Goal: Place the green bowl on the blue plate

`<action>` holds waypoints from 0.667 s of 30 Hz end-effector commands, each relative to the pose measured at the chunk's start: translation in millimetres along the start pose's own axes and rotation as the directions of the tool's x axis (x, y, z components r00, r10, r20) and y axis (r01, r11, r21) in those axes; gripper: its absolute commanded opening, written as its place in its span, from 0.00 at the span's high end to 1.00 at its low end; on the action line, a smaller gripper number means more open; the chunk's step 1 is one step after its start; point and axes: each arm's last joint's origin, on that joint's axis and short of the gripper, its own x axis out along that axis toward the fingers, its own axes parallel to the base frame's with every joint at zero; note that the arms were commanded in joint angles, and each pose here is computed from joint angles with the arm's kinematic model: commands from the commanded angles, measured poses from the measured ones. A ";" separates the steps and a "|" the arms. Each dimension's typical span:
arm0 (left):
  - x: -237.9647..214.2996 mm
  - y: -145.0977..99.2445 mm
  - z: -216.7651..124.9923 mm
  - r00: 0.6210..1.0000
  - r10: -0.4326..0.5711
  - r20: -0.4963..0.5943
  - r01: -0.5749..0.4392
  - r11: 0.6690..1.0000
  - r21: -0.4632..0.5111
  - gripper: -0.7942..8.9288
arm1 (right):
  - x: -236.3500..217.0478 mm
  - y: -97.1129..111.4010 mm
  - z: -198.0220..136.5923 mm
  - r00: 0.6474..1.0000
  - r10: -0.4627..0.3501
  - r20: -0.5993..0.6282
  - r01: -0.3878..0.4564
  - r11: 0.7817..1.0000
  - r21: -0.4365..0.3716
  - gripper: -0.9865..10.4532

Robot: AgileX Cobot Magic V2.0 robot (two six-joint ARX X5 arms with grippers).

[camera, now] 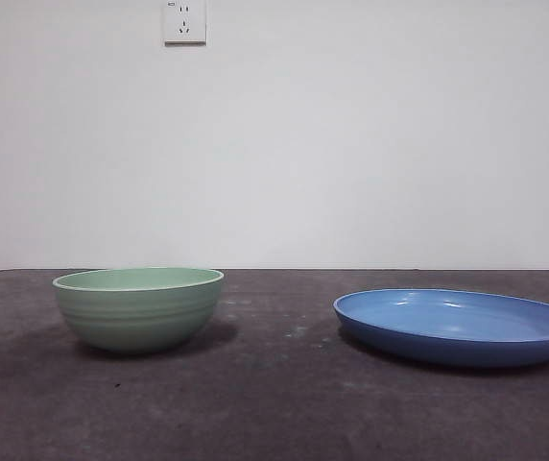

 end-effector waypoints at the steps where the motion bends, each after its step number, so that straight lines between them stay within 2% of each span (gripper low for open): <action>1: -1.8 -3.4 2.9 1.000 -0.018 -0.004 0.018 0.999 0.050 0.91 | 0.3 2.1 0.7 0.999 0.020 -0.040 -0.021 0.999 -0.031 0.91; 5: -1.6 -3.9 1.7 1.000 -0.021 -0.016 0.022 0.998 0.051 0.91 | 1.9 3.1 -1.0 0.997 0.032 -0.070 -0.034 0.999 -0.032 0.91; 7: -1.8 -4.0 1.6 1.000 -0.021 -0.016 0.022 0.998 0.051 0.86 | 1.9 3.2 -1.0 0.997 0.033 -0.070 -0.035 0.999 -0.030 0.89; 11: -1.8 -4.0 1.7 1.000 -0.021 -0.015 0.022 0.998 0.052 0.62 | 1.9 3.1 -1.0 0.997 0.031 -0.070 -0.033 0.999 -0.021 0.65; 12: -1.8 -4.0 1.7 1.000 -0.021 -0.015 0.022 0.998 0.052 0.59 | 1.9 3.1 -1.0 0.997 0.029 -0.070 -0.030 0.999 -0.021 0.62; 20: 0.0 -3.0 3.5 1.000 -0.021 -0.012 0.021 0.999 0.031 0.59 | 1.9 2.9 -0.8 0.997 0.022 -0.068 -0.023 0.999 -0.023 0.61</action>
